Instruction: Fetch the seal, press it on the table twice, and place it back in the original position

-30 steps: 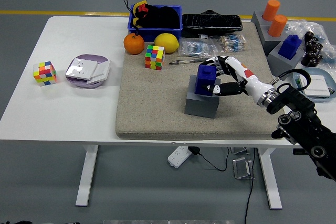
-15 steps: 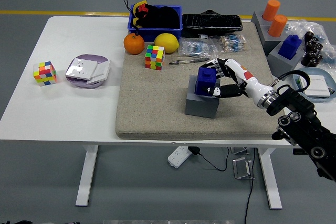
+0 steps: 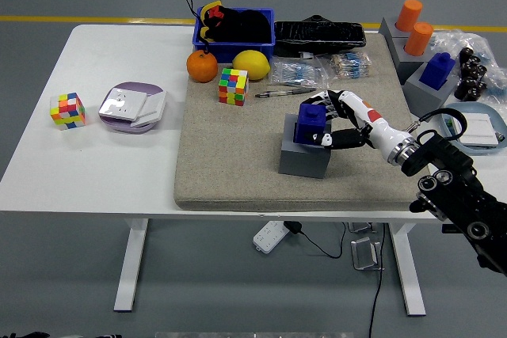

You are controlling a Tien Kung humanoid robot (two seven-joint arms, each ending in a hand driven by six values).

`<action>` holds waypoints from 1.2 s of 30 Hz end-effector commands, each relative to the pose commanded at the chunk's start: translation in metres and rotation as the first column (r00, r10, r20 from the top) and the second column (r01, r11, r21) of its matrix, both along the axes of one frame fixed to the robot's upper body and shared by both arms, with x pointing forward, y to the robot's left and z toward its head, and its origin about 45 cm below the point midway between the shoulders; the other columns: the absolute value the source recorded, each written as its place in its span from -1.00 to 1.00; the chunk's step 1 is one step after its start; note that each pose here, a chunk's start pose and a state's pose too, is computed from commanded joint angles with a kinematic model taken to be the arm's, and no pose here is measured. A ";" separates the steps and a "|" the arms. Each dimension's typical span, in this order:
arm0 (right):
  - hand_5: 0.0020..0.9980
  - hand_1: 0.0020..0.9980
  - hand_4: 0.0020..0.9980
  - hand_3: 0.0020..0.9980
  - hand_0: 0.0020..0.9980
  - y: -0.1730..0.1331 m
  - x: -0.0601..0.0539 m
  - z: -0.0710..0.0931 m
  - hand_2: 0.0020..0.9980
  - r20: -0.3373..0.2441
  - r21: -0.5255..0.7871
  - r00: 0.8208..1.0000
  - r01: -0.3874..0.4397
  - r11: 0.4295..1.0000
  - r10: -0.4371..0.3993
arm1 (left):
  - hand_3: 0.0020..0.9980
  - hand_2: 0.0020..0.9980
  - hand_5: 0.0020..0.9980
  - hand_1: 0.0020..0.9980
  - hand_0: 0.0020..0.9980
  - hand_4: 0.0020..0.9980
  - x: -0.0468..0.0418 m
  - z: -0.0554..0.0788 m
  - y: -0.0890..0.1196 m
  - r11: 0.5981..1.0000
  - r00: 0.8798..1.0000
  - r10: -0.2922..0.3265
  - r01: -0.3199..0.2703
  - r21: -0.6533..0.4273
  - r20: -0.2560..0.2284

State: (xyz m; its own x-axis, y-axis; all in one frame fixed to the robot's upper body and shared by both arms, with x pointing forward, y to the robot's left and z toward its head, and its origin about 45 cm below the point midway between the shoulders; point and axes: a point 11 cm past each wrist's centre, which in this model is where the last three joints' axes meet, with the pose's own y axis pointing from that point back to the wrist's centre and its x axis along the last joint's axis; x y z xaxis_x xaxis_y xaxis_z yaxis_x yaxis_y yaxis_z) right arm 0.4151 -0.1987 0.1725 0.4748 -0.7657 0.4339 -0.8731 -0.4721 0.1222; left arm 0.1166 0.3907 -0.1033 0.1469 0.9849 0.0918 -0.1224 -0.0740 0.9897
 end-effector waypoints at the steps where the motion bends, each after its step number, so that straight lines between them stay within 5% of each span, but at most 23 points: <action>1: -1.00 0.38 0.60 0.28 0.52 0.000 0.000 0.000 0.33 0.000 0.000 1.000 0.000 1.000 0.000 | 0.67 0.59 -0.13 0.64 0.64 0.64 -0.0001 0.000 0.000 1.000 1.000 0.000 0.000 0.000 0.000; 6: -1.00 0.38 0.60 0.28 0.52 0.001 -0.001 -0.001 0.33 -0.004 0.001 1.000 -0.005 1.000 0.005 | 0.67 0.59 -0.13 0.64 0.64 0.64 -0.0007 0.000 0.000 1.000 1.000 0.000 0.000 0.001 -0.001; 7: -1.00 0.51 0.73 0.47 0.59 0.001 -0.001 -0.001 0.48 -0.005 0.001 1.000 -0.006 1.000 0.006 | 0.67 0.59 -0.14 0.64 0.64 0.63 -0.0006 0.000 0.000 1.000 1.000 0.001 -0.001 0.001 -0.001; 30: -1.00 0.70 0.97 0.68 0.74 -0.001 -0.002 0.000 0.67 -0.027 0.019 0.999 -0.022 1.000 0.022 | 0.67 0.58 -0.13 0.64 0.64 0.63 -0.0010 0.000 0.000 1.000 1.000 0.001 -0.001 0.000 -0.002; 31: -0.64 0.87 1.00 0.86 0.84 -0.002 -0.002 0.001 0.85 -0.026 0.020 0.999 -0.019 1.000 0.020 | 0.67 0.58 -0.14 0.64 0.64 0.64 -0.0011 0.000 0.000 1.000 1.000 0.001 -0.001 0.000 -0.003; 36: -0.64 0.87 1.00 0.86 0.84 -0.014 0.001 0.006 0.85 -0.010 0.030 1.000 0.009 1.000 -0.008 | 0.67 0.58 -0.14 0.64 0.64 0.64 -0.0010 0.000 0.000 1.000 1.000 0.000 0.000 0.000 -0.002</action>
